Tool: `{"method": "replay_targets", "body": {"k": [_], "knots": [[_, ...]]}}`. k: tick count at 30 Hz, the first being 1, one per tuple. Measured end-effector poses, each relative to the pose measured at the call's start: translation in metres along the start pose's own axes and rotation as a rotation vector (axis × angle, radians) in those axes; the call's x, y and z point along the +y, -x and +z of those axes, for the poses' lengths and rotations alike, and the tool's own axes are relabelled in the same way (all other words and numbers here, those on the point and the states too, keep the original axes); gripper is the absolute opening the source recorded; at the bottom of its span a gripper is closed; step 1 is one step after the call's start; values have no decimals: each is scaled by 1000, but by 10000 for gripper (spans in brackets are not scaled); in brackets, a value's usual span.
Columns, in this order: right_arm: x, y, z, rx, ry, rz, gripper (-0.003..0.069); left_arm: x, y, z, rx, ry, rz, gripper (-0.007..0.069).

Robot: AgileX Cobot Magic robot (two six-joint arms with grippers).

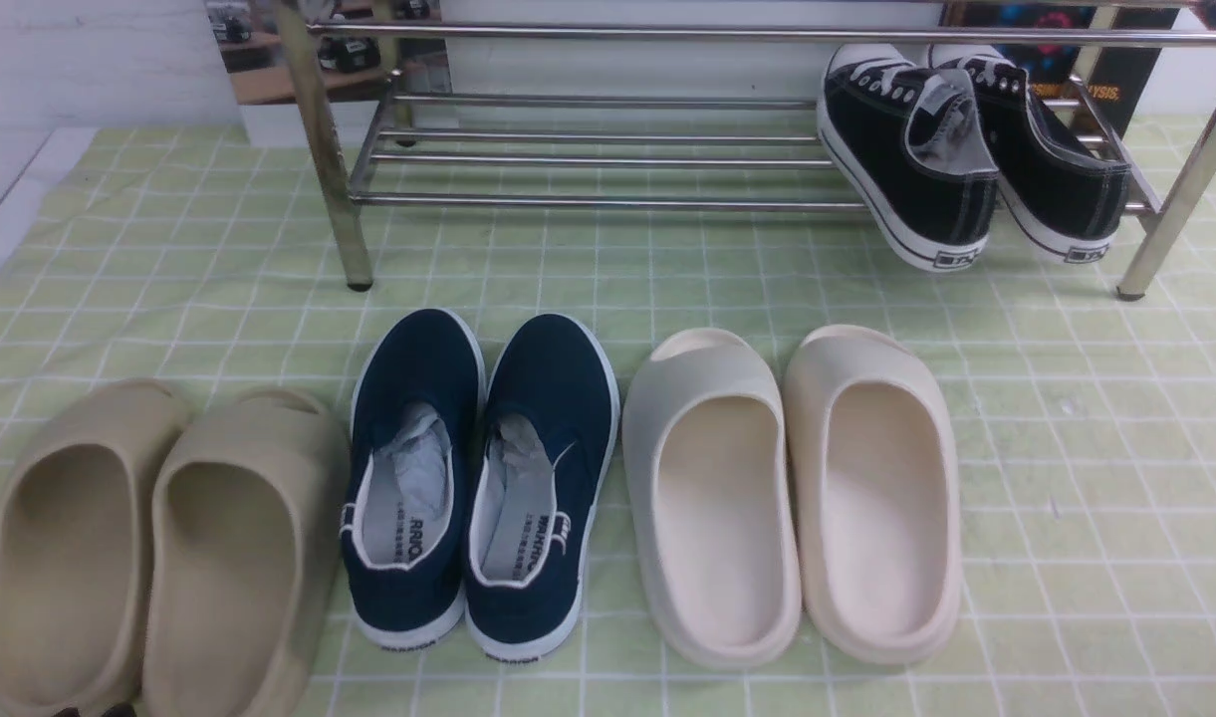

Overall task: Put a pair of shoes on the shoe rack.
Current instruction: Use the left arm to grab the shoe closest to it

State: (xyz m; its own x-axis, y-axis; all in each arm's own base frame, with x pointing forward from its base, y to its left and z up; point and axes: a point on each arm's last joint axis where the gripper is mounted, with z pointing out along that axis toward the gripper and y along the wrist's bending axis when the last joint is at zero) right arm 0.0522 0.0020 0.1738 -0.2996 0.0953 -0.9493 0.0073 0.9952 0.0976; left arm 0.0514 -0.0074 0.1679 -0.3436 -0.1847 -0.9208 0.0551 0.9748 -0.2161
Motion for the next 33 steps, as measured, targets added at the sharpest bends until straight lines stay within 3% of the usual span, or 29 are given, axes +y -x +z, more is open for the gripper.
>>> {"method": "replay_targets", "body": {"k": [33], "knots": [[0, 0, 0, 0, 0, 0, 152, 0, 0, 0, 0, 0, 0, 239]]}}
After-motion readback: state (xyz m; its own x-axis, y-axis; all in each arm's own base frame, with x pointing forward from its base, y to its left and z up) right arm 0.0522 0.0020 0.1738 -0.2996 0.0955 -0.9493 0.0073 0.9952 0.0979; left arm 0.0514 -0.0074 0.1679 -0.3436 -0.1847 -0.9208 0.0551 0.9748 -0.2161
